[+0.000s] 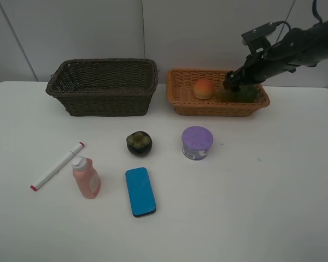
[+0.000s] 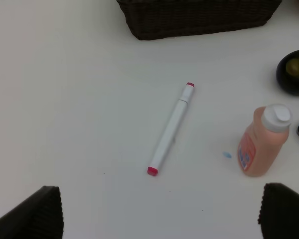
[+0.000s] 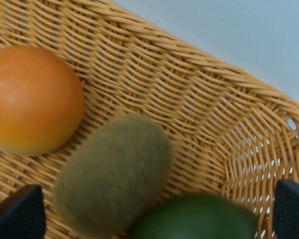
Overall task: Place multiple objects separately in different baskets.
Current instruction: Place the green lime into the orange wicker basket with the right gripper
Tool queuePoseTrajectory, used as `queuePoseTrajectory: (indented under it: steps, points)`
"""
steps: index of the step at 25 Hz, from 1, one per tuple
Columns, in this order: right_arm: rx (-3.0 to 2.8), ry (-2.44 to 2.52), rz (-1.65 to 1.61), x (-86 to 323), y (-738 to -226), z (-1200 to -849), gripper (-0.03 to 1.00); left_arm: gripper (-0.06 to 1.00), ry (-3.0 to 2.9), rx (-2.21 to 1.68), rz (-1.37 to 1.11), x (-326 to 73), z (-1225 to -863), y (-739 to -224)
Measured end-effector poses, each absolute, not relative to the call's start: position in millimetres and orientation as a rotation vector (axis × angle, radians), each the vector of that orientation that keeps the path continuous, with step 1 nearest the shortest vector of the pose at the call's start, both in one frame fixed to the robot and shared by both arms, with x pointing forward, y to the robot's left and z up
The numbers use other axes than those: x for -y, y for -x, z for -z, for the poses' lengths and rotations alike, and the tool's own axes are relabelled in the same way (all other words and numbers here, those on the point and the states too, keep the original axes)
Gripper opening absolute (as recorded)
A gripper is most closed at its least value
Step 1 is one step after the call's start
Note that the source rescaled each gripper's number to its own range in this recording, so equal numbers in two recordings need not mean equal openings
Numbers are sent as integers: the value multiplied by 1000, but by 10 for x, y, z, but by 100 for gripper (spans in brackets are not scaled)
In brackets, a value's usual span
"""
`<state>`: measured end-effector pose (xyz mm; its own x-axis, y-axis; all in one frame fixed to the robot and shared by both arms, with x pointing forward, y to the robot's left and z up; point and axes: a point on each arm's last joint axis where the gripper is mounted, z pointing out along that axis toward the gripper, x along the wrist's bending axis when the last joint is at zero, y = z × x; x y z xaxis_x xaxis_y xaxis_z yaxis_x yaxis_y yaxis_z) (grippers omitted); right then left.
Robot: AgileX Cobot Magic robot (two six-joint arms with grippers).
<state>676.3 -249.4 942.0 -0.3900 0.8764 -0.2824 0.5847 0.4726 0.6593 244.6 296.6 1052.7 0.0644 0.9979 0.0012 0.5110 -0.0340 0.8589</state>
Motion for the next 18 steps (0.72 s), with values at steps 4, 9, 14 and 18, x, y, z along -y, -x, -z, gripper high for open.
queuePoseTrajectory:
  steps: [4, 9, 14, 18]
  points:
    - [-2112, -1206, -620, 2494, -6763, -9420, 100, 100, -1636, -1533, -872, -2966, -10527, -2446]
    - [-2112, -1206, -620, 2494, -6763, -9420, 100, 100, -1636, -1533, -872, -2966, -10527, -2446]
    - [-2111, -1209, -622, 2494, -6763, -9420, 100, 100, -1636, -1533, -872, -2966, -10527, -2446]
    - [-2111, -1209, -622, 2494, -6763, -9420, 100, 100, -1636, -1533, -872, -2966, -10527, -2446]
